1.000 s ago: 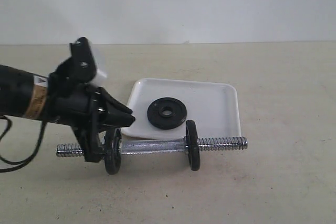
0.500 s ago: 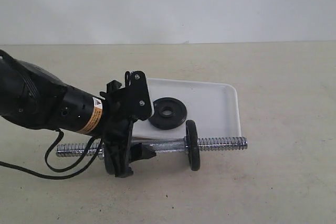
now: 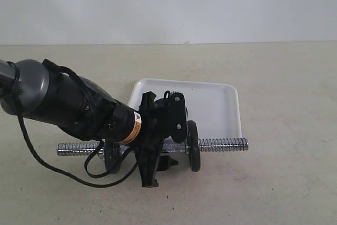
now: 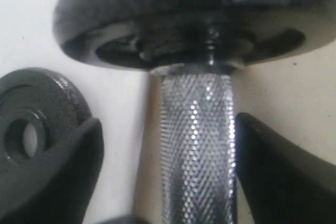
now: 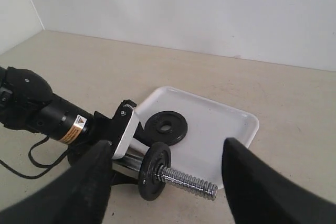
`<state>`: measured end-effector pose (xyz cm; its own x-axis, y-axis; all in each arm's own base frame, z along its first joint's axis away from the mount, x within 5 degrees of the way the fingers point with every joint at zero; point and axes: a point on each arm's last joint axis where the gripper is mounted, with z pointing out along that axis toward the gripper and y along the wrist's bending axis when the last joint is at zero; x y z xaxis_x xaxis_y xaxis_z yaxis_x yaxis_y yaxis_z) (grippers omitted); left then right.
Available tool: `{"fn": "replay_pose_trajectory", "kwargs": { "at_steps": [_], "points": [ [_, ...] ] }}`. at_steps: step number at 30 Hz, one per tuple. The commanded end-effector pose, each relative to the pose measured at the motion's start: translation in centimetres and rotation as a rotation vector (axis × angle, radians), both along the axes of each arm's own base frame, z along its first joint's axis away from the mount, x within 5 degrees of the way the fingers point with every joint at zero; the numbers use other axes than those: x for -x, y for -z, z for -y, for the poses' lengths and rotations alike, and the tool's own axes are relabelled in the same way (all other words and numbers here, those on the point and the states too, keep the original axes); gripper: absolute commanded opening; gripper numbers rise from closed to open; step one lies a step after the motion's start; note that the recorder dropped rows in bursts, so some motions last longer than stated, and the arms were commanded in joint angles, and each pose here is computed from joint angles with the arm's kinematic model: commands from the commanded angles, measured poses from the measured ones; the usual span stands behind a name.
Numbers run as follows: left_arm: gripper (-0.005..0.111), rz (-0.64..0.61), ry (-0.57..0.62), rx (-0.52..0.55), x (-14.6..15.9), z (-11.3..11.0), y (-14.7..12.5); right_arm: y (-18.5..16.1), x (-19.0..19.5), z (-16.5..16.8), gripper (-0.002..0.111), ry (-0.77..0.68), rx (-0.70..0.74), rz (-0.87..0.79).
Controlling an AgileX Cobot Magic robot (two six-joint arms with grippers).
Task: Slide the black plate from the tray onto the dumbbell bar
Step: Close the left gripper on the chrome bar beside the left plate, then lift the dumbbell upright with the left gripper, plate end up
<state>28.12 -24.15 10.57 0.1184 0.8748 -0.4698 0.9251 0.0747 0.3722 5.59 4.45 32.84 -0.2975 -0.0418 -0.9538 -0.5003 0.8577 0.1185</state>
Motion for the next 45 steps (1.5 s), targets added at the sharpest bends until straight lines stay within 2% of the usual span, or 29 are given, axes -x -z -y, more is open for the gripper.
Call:
{"fn": "replay_pose_trajectory", "kwargs": {
  "at_steps": [1, 5, 11, 17, 25, 30, 40, 45],
  "points": [
    [0.058, 0.01, -0.032, -0.028, -0.2, -0.1, 0.5, 0.1, 0.0, 0.0, 0.057, -0.011, 0.011, 0.001],
    [0.049, 0.011, -0.085, -0.03, -0.4, -0.3, 0.5, 0.1, 0.0, 0.0, 0.057, -0.013, 0.015, 0.0],
    [0.026, -0.014, -0.125, -0.009, -0.4, -0.3, 0.5, 0.2, 0.0, -0.1, 0.057, -0.015, 0.014, -0.004],
    [0.004, -0.072, -0.225, 0.04, -0.4, -0.3, 0.5, 0.2, 0.0, -0.1, 0.057, -0.014, 0.012, -0.005],
    [0.004, -0.178, -0.412, 0.147, -0.4, -0.1, 0.1, 0.2, 0.0, -0.1, 0.057, -0.013, 0.011, -0.006],
    [0.004, -0.178, -0.386, 0.198, -0.2, 0.1, -1.7, 0.2, 0.0, 0.0, 0.057, -0.013, 0.012, -0.006],
    [0.004, -0.131, -0.327, 0.325, 0.5, 0.3, -6.9, 0.2, 0.0, 0.0, 0.057, -0.012, 0.011, -0.01],
    [0.004, -0.158, -0.302, 0.371, 1.0, 0.4, -8.0, 0.2, 0.0, 0.0, 0.057, -0.011, 0.011, -0.011]
  ]
}}
